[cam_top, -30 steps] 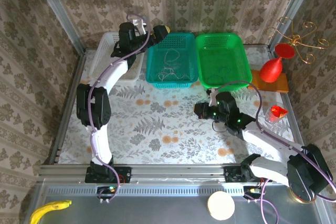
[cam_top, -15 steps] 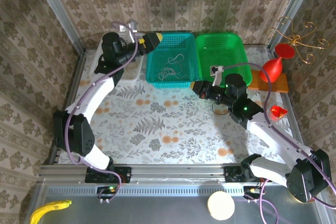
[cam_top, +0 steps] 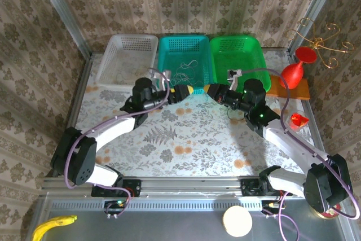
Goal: Untangle the cables
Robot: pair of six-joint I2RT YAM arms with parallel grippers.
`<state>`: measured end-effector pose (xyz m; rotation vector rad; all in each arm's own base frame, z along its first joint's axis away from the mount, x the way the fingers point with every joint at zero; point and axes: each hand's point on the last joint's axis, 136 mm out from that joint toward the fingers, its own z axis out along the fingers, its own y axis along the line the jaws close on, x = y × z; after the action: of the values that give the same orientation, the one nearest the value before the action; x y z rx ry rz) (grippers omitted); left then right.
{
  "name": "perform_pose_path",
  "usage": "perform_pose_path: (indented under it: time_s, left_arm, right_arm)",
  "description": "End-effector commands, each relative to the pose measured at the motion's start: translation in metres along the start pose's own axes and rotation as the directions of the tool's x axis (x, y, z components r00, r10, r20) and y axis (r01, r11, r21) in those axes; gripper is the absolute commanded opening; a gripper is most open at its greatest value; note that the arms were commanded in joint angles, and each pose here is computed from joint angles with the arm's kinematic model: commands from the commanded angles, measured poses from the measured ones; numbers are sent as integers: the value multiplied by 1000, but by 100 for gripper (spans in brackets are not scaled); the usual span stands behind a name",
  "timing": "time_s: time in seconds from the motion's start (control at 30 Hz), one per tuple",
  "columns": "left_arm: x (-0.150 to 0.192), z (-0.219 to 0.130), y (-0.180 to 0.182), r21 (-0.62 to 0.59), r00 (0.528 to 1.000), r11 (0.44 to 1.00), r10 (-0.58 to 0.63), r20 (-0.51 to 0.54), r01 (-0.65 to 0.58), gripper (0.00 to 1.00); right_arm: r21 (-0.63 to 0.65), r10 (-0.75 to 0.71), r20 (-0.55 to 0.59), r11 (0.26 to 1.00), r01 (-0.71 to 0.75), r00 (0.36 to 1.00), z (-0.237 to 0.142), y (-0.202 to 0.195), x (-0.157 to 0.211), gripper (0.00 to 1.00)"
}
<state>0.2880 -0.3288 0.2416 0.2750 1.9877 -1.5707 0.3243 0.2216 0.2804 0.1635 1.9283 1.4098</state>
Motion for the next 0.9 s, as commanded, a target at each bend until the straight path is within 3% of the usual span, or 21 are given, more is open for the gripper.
perform_pose_path:
  time_s: [0.0,0.37,0.53,0.77,0.87]
  left_arm:
    - [0,10,-29,90,994,992,88,57,-93,76]
    - [20,39,-32,133,993,984,109,49,-115,48]
    - [18,43,-33,152,993,983,99,61,-107,47]
    - [18,45,-37,185,993,978,87,73,-99,60]
    - [17,43,-40,207,993,974,79,87,-95,56]
  right_arm:
    - [-18,31,8,999,-31,999,2,1,-3,0]
    - [21,77,17,997,-77,997,4,-17,1,0]
    - [21,75,15,997,-76,997,3,-17,3,0]
    - [26,75,15,997,-75,997,3,-20,4,0]
    - [23,75,17,997,-76,997,4,-19,4,0]
